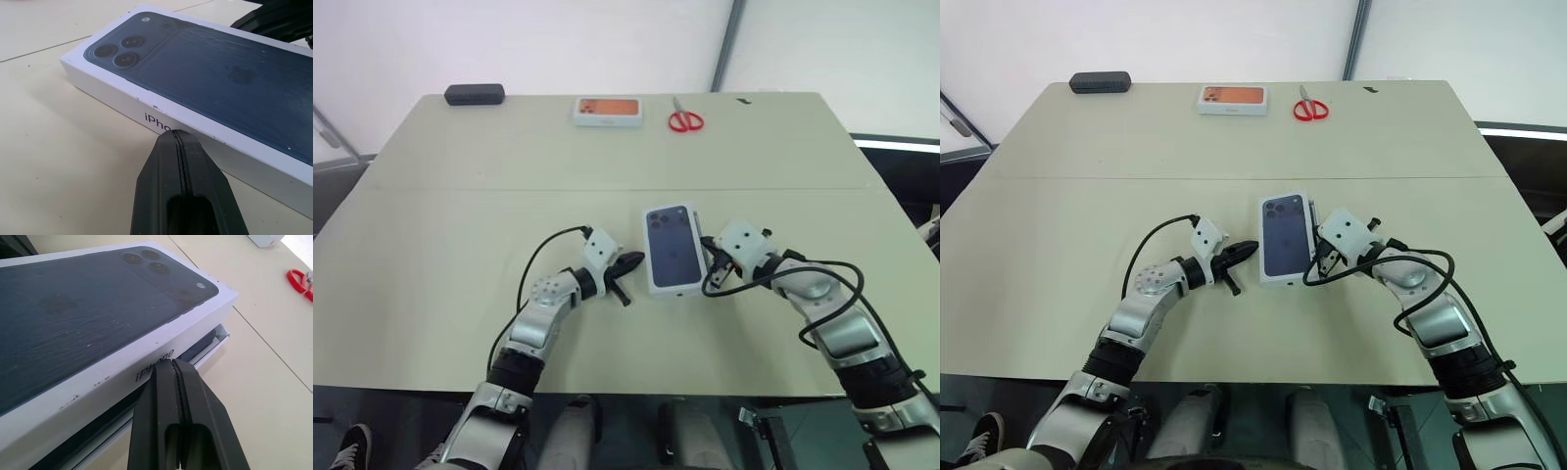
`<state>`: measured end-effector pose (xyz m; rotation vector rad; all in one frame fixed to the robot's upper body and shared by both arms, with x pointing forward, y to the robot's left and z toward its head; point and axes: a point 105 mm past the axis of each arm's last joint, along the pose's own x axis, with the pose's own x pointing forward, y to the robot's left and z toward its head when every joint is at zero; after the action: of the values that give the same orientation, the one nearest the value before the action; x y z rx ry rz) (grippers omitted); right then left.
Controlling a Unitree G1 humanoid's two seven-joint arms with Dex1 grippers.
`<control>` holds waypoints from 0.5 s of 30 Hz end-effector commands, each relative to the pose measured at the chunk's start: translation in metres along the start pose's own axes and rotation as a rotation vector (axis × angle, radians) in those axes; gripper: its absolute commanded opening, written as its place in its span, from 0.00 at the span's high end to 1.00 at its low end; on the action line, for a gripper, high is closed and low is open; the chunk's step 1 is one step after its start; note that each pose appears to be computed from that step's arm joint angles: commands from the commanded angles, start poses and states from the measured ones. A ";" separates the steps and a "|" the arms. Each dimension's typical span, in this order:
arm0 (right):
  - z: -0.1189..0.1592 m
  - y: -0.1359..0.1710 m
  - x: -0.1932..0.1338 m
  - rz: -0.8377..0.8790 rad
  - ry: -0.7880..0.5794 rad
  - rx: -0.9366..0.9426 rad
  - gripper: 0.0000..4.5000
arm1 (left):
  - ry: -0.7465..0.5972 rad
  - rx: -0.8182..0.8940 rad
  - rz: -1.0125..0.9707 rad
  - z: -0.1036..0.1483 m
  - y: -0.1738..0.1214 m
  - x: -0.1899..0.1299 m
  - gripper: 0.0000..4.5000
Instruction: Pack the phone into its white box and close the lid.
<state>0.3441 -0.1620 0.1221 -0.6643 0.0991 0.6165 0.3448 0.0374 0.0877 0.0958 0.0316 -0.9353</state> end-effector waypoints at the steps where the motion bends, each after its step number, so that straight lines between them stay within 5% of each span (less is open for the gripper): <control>1: 0.012 -0.008 -0.002 -0.028 -0.041 -0.021 0.99 | -0.090 0.040 -0.052 0.033 -0.011 0.012 1.00; 15: 0.006 -0.006 -0.003 -0.038 -0.016 -0.026 0.99 | -0.081 -0.007 -0.045 0.024 -0.012 0.010 1.00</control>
<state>0.3467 -0.1683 0.1237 -0.6815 0.0978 0.5799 0.3453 0.0291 0.0974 0.0720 0.0135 -0.9461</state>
